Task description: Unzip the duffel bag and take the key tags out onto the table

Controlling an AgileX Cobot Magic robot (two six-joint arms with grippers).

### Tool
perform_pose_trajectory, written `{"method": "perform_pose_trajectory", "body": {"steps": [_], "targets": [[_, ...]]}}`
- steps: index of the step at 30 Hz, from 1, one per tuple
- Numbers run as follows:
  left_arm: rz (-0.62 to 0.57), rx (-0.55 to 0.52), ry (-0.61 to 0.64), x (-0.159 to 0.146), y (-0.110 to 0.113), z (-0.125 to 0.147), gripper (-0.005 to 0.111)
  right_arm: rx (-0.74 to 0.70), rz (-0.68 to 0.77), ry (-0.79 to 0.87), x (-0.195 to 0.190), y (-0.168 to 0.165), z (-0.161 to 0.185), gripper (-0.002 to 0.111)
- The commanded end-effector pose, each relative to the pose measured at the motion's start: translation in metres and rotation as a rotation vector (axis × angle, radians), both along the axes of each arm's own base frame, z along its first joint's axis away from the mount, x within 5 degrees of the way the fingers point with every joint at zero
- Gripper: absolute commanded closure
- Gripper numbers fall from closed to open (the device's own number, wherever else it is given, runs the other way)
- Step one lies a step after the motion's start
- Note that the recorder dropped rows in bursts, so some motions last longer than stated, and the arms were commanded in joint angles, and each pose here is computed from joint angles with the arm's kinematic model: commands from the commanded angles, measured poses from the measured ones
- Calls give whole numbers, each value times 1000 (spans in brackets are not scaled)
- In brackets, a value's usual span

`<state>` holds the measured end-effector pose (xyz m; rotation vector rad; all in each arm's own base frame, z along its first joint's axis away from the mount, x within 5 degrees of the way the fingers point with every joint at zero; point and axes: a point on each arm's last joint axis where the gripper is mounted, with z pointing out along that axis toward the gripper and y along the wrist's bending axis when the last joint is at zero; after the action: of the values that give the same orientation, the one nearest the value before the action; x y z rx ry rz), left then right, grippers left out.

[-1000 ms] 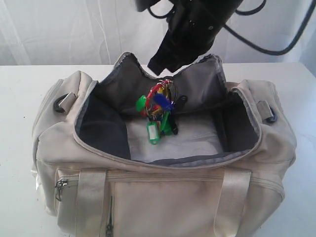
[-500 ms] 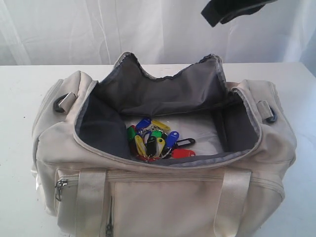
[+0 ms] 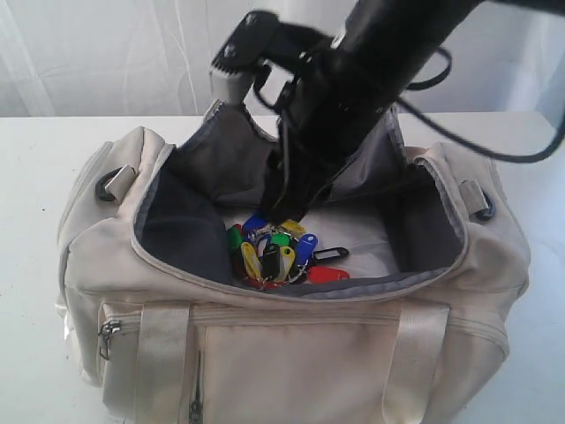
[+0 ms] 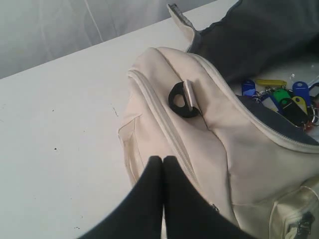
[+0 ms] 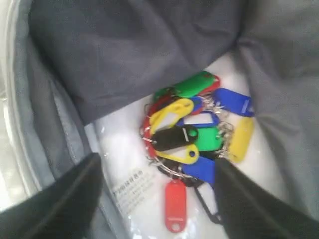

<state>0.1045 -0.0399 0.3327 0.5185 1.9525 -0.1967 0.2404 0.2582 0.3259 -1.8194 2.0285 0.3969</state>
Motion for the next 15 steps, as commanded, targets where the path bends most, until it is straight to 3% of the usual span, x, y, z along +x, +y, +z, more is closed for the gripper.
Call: {"method": "perform_pose_trajectory", "body": {"steps": [1,5,13,15], "targets": [[-5,-27,2,-2,-1,0,107,-62,60,40,2,27,-39,21],[-5,-27,2,-2,-1,0,107,-137,77,-1,13,42,-73,22],[-7,-40,5,-2,-2,0,107,-221,45,90,24,55,-131,22],[-7,-40,5,-2,-2,0,107,-270,-17,134,27,55,-149,27]]}}
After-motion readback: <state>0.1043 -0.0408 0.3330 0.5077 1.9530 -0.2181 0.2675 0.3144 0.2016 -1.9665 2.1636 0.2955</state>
